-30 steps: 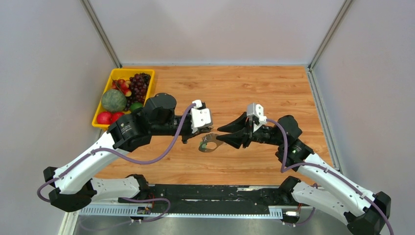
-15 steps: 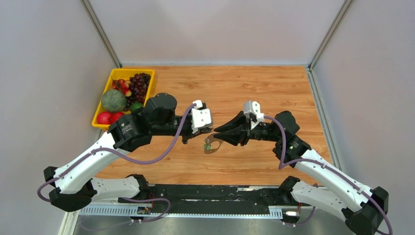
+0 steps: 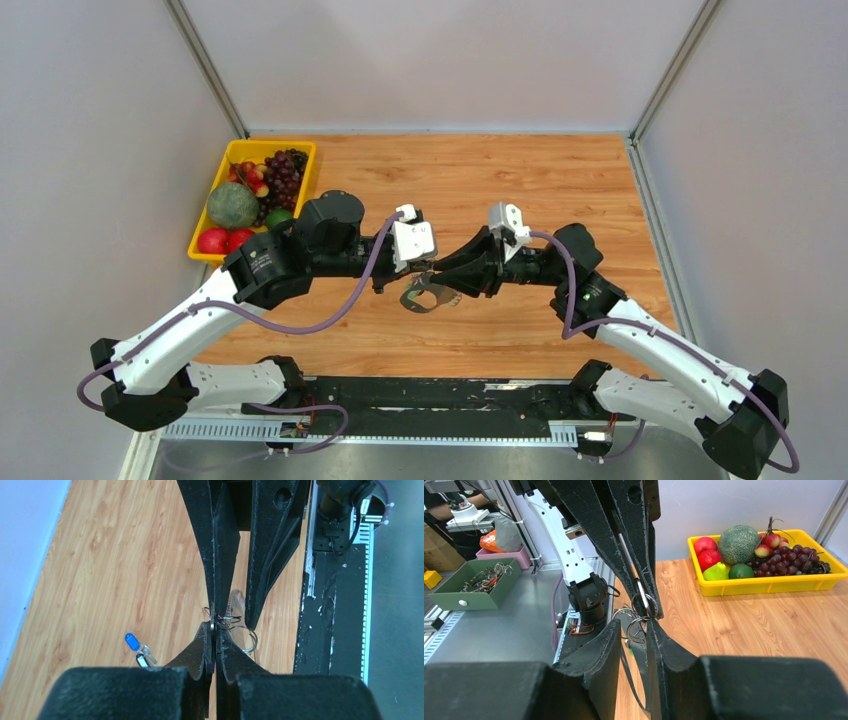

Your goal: Remove the keys from the keyring

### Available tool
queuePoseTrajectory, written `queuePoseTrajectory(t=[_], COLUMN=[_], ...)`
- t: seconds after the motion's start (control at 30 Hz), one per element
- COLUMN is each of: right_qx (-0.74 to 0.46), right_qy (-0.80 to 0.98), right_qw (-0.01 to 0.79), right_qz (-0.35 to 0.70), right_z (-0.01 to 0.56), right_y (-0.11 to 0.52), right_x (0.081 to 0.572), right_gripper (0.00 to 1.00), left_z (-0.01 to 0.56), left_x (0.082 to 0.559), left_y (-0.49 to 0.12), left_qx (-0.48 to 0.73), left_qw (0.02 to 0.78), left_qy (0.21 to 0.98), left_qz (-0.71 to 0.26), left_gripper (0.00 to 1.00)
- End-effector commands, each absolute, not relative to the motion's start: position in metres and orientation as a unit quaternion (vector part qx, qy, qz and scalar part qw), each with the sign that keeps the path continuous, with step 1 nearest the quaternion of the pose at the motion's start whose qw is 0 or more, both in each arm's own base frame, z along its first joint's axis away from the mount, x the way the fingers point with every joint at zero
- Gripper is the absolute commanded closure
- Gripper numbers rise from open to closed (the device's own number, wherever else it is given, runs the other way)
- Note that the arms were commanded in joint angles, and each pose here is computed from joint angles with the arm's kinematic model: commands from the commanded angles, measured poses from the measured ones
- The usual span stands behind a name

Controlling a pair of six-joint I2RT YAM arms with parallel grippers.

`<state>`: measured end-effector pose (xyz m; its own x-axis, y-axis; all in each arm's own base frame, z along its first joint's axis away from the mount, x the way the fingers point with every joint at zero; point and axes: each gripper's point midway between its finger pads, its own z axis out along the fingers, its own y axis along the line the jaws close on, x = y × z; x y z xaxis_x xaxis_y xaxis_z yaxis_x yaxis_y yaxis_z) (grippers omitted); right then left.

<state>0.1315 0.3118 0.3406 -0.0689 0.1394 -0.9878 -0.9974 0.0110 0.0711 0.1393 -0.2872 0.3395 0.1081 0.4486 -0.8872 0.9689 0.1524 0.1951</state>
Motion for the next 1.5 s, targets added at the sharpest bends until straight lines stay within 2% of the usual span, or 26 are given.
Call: queuePoseTrajectory(t=[0.0, 0.2, 0.47, 0.87, 0.97, 1.1, 1.47], right_qx=[-0.445, -0.432, -0.433, -0.450, -0.455, -0.460, -0.454], right_qy=[0.452, 0.471, 0.457, 0.400, 0.406, 0.409, 0.414], right_qw=[0.532, 0.546, 0.569, 0.606, 0.599, 0.595, 0.627], right_qz=[0.561, 0.542, 0.529, 0.519, 0.520, 0.517, 0.479], right_z=[0.366, 0.363, 0.365, 0.369, 0.366, 0.363, 0.363], right_y=[0.314, 0.313, 0.300, 0.287, 0.288, 0.287, 0.283], right_x=[0.123, 0.133, 0.126, 0.111, 0.110, 0.109, 0.121], right_gripper=[0.74, 1.00, 1.00, 1.00, 0.91, 1.00, 1.00], left_z=[0.357, 0.357, 0.350, 0.343, 0.350, 0.353, 0.349], left_x=[0.142, 0.143, 0.150, 0.140, 0.141, 0.143, 0.146], left_y=[-0.294, -0.293, -0.286, -0.296, -0.295, -0.292, -0.296], left_qx=[0.581, 0.580, 0.566, 0.551, 0.548, 0.549, 0.522], left_qw=[0.486, 0.487, 0.483, 0.459, 0.468, 0.475, 0.447], left_qy=[0.586, 0.588, 0.615, 0.627, 0.624, 0.622, 0.662], left_qz=[-0.287, -0.282, -0.262, -0.304, -0.302, -0.294, -0.300], left_gripper=[1.00, 1.00, 1.00, 1.00, 1.00, 1.00, 1.00])
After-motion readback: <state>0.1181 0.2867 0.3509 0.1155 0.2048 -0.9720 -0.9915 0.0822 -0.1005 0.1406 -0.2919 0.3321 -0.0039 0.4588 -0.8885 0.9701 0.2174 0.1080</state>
